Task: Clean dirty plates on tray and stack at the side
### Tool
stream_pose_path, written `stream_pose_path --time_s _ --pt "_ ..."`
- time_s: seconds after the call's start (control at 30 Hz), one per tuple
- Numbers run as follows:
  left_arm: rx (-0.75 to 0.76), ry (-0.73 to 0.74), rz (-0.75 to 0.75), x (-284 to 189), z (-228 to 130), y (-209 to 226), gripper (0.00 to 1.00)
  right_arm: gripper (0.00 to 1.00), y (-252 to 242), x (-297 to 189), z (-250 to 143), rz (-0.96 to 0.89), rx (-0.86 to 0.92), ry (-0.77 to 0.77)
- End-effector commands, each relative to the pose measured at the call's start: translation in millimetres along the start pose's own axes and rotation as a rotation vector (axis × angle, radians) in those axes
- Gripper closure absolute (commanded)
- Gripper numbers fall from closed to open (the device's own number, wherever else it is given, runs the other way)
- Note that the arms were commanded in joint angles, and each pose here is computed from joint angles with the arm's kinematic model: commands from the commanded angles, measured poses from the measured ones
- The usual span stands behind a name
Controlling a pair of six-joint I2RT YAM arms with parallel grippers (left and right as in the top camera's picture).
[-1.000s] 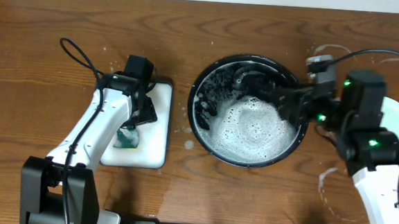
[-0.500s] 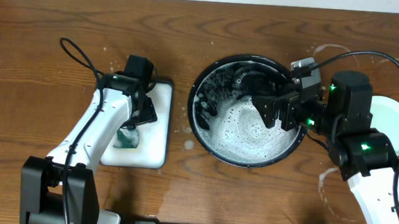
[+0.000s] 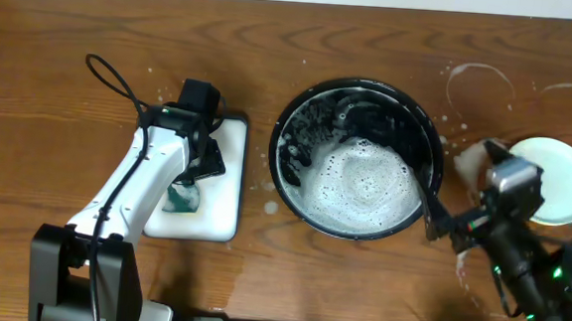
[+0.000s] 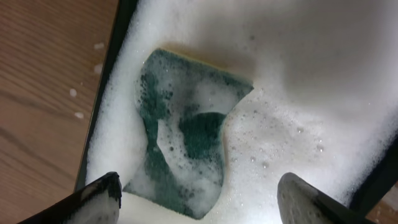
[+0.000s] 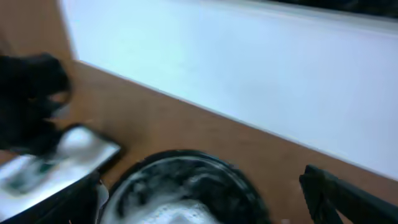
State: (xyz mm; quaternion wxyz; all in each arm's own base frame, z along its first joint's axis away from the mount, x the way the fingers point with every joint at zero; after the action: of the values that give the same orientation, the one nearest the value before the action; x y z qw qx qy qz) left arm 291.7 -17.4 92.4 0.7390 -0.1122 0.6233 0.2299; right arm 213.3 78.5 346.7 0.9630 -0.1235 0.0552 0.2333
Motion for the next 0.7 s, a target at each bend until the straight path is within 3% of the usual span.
stream_pose_path --time_s 0.0,0.23,0.47,0.67 --pt "0.000 -0.010 -0.001 -2.8 2.4 1.3 0.18 0.01 -7.6 7.6 -62.9 -0.112 -0.036 0.106" --pt "0.000 -0.010 -0.001 -2.8 2.4 1.3 0.18 0.01 12.4 8.0 -133.7 -0.127 -0.048 0.044" --pt "0.000 -0.010 -0.001 -2.8 2.4 1.3 0.18 0.01 10.7 12.3 -149.8 -0.195 -0.085 -0.106" --pt "0.000 -0.010 -0.001 -2.8 2.4 1.3 0.18 0.01 9.6 21.7 -165.4 -0.218 -0.101 -0.141"
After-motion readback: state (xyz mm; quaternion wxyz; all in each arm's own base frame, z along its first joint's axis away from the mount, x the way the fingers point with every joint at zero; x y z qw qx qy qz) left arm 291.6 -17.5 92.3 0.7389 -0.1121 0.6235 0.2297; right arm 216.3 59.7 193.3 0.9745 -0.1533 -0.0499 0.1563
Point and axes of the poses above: each gripper's point midway between its finger pads, its own x axis out along the fingers, its own y axis along the line the jaws close on, z = x × y, the point moved 2 cm from there along -x, back along the fingers, and after that the axes turned 7 degrees about -x, right-handed, at the moved point
